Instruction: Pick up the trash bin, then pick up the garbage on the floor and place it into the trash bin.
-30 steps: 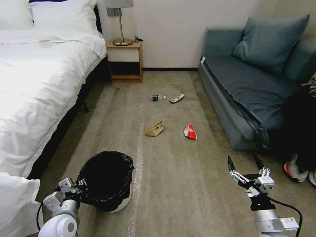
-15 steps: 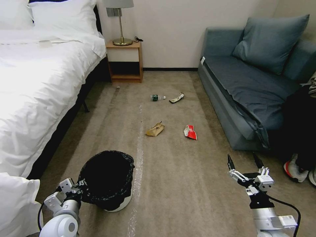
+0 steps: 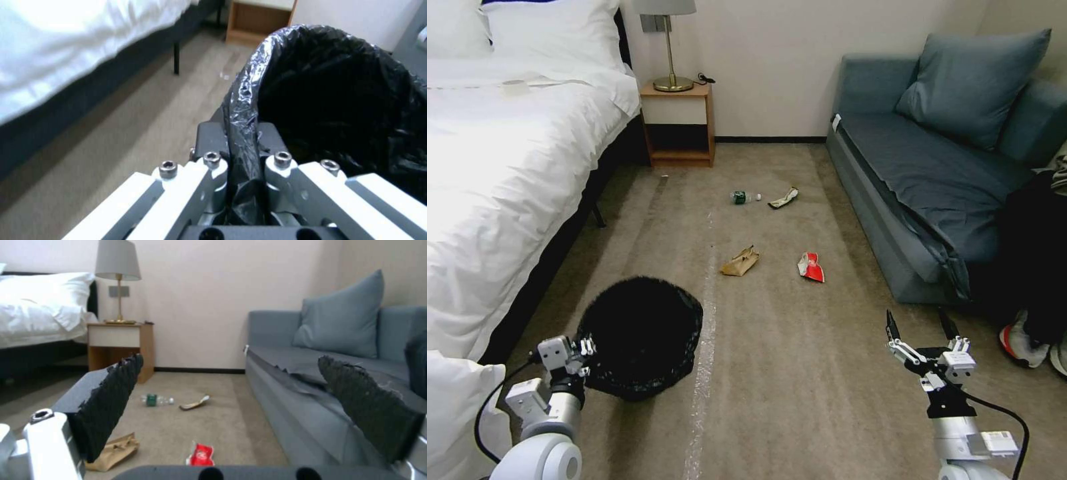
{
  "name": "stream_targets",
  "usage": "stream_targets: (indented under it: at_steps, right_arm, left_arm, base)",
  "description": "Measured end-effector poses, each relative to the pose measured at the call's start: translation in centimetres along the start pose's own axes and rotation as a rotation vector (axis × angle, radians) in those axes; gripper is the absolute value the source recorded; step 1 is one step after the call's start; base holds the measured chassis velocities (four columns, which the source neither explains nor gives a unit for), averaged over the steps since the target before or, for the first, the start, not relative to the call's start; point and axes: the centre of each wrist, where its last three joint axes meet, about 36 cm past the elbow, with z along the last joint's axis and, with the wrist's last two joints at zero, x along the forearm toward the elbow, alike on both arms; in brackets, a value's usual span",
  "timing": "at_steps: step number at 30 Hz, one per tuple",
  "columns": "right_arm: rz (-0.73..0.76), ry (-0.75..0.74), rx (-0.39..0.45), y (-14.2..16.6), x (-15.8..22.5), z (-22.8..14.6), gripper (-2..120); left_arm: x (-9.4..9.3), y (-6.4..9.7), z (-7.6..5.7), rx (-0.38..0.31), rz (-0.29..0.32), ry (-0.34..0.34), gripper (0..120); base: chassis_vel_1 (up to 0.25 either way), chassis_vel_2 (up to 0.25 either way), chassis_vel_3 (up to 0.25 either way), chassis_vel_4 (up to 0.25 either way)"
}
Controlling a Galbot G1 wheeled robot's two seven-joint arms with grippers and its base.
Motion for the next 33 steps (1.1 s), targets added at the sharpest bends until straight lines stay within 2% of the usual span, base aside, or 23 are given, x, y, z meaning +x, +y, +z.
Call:
stream_targets:
  at_steps: [3,12,20,33]
  right_arm:
    - [-0.01,-0.004,0.022,-0.1,-0.2,0.1,100]
    - [-0.06,-0.02,0.036,0.8,-0.5,1.5,100]
    - [-0.087,-0.02,0.08,0.9,-0.6,3.1,100]
    - [-0.1,-0.003,0.087,0.2,-0.7,3.8,100]
  left_arm:
    - [0.4,-0.6,-0.5,-0.018,-0.009,-0.026,5]
    - [0.7,-0.9,-0.4,-0.043,-0.045,-0.033,5]
    - [0.2,-0.4,0.0,-0.056,-0.058,-0.028,5]
    - [-0.1,-0.8,1.0,-0.067,-0.044,-0.024,5]
  base:
    - [0.0,0.0,0.0,0.0]
    - [0.0,0.0,0.0,0.0]
    - [0.0,0.0,0.0,0.0]
    - [0.0,0.0,0.0,0.0]
